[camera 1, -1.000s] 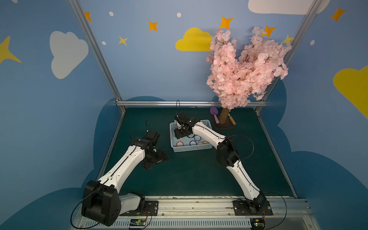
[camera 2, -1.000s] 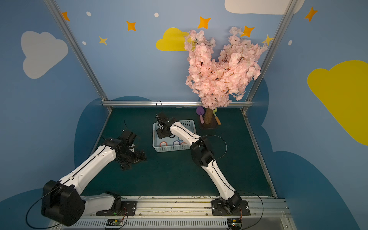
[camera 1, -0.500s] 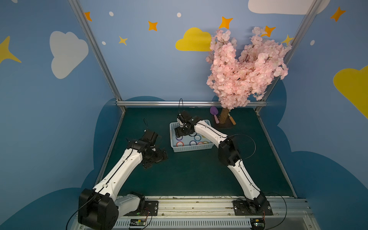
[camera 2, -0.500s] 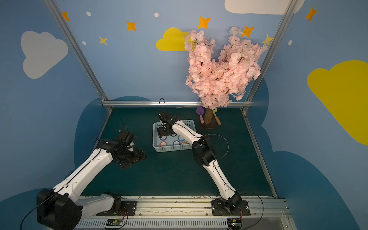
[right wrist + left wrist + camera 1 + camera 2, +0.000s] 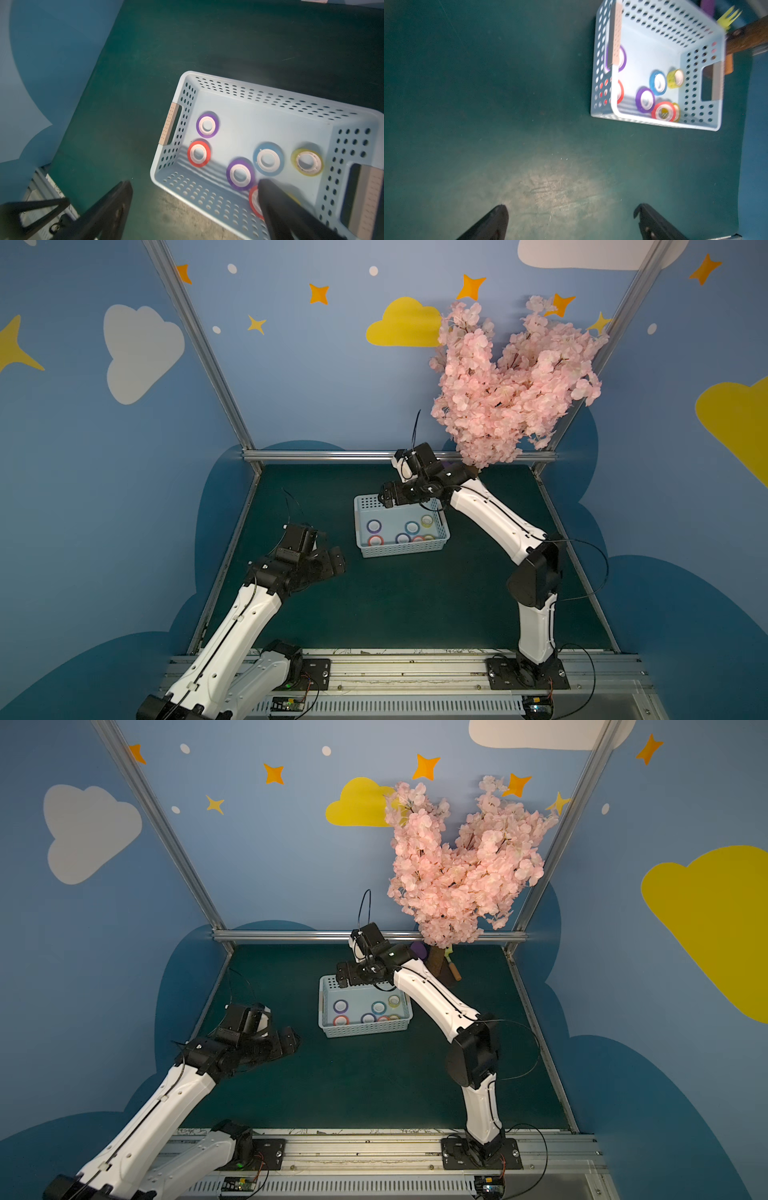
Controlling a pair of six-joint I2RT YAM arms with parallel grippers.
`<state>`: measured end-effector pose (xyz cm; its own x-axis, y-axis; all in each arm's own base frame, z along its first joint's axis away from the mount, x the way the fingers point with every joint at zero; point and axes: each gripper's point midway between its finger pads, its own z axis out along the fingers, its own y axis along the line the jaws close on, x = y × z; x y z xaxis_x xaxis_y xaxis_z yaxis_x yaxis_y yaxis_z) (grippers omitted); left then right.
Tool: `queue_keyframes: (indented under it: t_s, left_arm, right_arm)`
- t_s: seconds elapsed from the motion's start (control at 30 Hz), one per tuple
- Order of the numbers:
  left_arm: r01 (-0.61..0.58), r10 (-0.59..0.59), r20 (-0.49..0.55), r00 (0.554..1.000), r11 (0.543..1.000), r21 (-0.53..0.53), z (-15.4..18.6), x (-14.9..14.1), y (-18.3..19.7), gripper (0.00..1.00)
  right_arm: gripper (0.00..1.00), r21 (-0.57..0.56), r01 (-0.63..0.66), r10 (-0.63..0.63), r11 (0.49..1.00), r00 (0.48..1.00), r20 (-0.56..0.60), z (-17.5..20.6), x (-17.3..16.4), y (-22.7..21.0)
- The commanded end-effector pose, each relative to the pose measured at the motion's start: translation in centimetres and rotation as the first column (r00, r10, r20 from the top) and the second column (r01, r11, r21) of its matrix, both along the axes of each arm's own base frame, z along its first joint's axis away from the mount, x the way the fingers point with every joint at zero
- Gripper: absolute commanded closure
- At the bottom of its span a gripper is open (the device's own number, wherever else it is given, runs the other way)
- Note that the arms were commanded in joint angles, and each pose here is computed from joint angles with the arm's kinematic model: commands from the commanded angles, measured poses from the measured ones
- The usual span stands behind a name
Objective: Put the transparent tape into the storage box
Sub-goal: Reset both arms
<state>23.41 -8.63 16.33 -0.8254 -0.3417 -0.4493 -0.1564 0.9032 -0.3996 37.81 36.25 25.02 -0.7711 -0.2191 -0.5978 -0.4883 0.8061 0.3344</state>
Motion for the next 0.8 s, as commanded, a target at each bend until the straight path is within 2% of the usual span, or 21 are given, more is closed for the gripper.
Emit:
queue_keyframes:
  t_s: [0.0,0.1,0.23,0.43,0.67,0.77]
  left_arm:
    - [-0.024,0.021,0.178,0.984,1.0,0.017,1.7,1.6,0.8,0.0]
    - [-0.021,0.011,0.27,0.963,0.999,0.032,2.5,1.8,1.1,0.0]
    - [-0.014,-0.016,0.333,0.943,0.996,0.087,2.9,1.9,1.8,0.0]
    - [0.014,-0.069,0.393,0.917,0.99,0.143,3.2,2.5,1.8,0.0]
    - [-0.043,-0.063,0.453,0.889,0.975,0.219,3.4,4.4,2.8,0.0]
    - [-0.038,-0.109,0.47,0.876,0.956,0.292,3.4,5.6,3.2,0.0]
  right_arm:
    - [0.02,-0.002,0.029,-0.029,1.0,0.999,-0.014,0.8,-1.9,-2.3]
    - [0.02,-0.011,0.056,-0.055,0.998,0.998,0.023,1.9,-3.5,-4.8]
    - [0.02,-0.021,0.071,-0.068,0.997,0.99,0.123,2.3,-5.5,-8.1]
    - [0.02,0.033,0.211,-0.212,0.977,0.938,0.273,2.9,-8.0,-13.8]
    - [0.02,0.04,0.324,-0.319,0.945,0.889,0.329,1.7,-11.2,-19.7]
    - [0.02,0.008,0.357,-0.334,0.934,0.865,0.374,0.7,-12.0,-21.9]
